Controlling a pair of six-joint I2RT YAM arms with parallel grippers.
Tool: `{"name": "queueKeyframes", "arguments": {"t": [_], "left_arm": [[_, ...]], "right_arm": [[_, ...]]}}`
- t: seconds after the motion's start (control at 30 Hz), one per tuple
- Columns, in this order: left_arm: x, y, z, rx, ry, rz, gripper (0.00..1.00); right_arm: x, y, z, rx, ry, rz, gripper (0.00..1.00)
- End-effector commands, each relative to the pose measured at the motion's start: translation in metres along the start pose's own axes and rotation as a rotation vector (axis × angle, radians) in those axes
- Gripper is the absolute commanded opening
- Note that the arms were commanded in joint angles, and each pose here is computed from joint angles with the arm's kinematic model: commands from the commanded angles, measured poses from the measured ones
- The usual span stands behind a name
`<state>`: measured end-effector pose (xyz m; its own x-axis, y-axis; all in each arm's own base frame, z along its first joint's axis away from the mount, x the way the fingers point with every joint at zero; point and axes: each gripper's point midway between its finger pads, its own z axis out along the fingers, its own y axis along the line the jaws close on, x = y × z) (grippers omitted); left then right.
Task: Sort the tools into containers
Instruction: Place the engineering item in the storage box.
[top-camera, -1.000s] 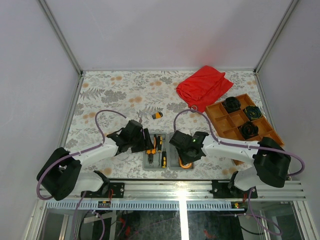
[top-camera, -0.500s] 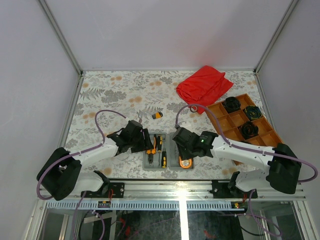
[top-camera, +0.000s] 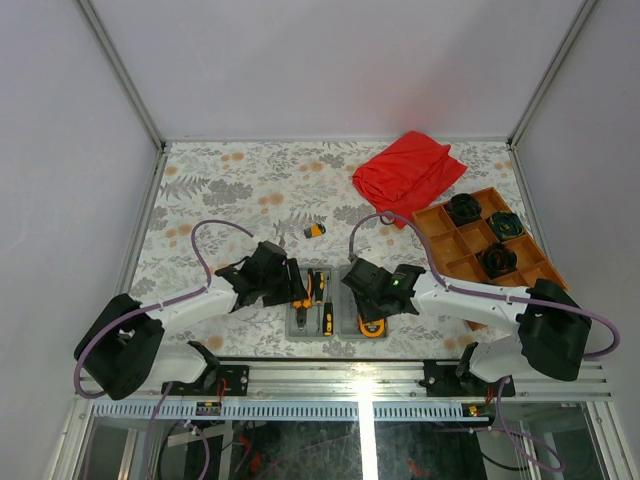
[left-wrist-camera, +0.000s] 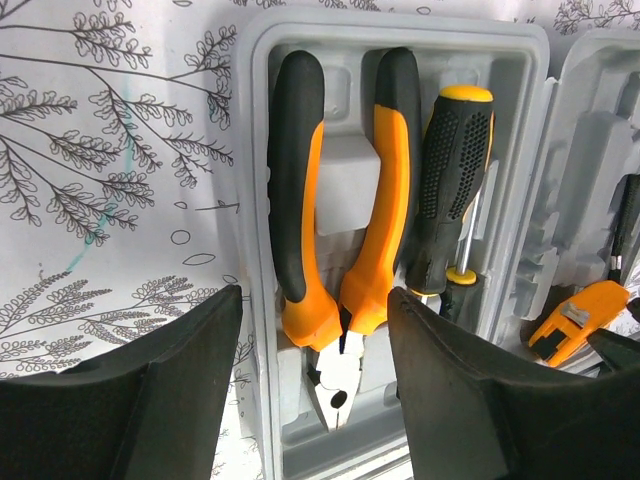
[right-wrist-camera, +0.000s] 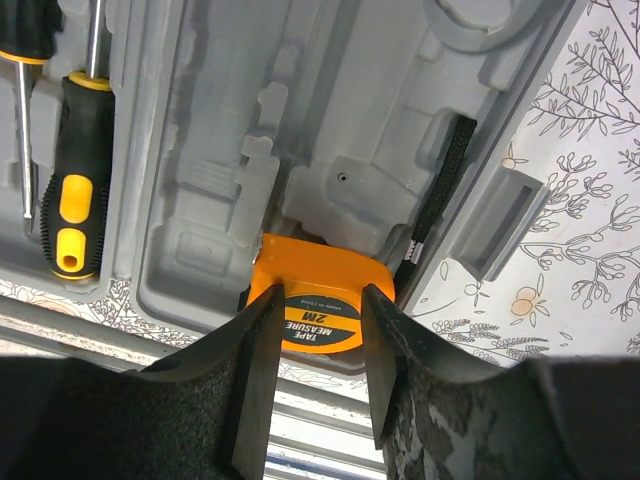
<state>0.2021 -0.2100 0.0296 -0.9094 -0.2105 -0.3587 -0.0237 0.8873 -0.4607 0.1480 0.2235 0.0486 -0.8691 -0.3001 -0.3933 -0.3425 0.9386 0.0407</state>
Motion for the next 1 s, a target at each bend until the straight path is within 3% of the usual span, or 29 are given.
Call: {"name": "queueKeyframes", "arguments": {"t": [0.0, 0.7, 0.83, 0.97], "left_arm": [[-0.007, -0.008, 0.003, 0.016, -0.031, 0.001, 0.58], [-0.005, -0.009, 0.006, 0.012, -0.022, 0.01, 0.58], [-0.002, -0.007, 0.004, 0.011, -0.023, 0.008, 0.58], [0.001, -0.004, 0.003, 0.009, -0.022, 0.006, 0.58]], "right_arm": [[0.007, -0.003, 0.007, 0.012, 0.031, 0.023, 0.42], [0.054, -0.015, 0.037, 0.098, 0.225, 0.022, 0.4], [0.037, -0.008, 0.029, 0.057, 0.152, 0.031, 0.39], [-0.006, 0.004, 0.0, -0.021, -0.021, 0.041, 0.47]]}}
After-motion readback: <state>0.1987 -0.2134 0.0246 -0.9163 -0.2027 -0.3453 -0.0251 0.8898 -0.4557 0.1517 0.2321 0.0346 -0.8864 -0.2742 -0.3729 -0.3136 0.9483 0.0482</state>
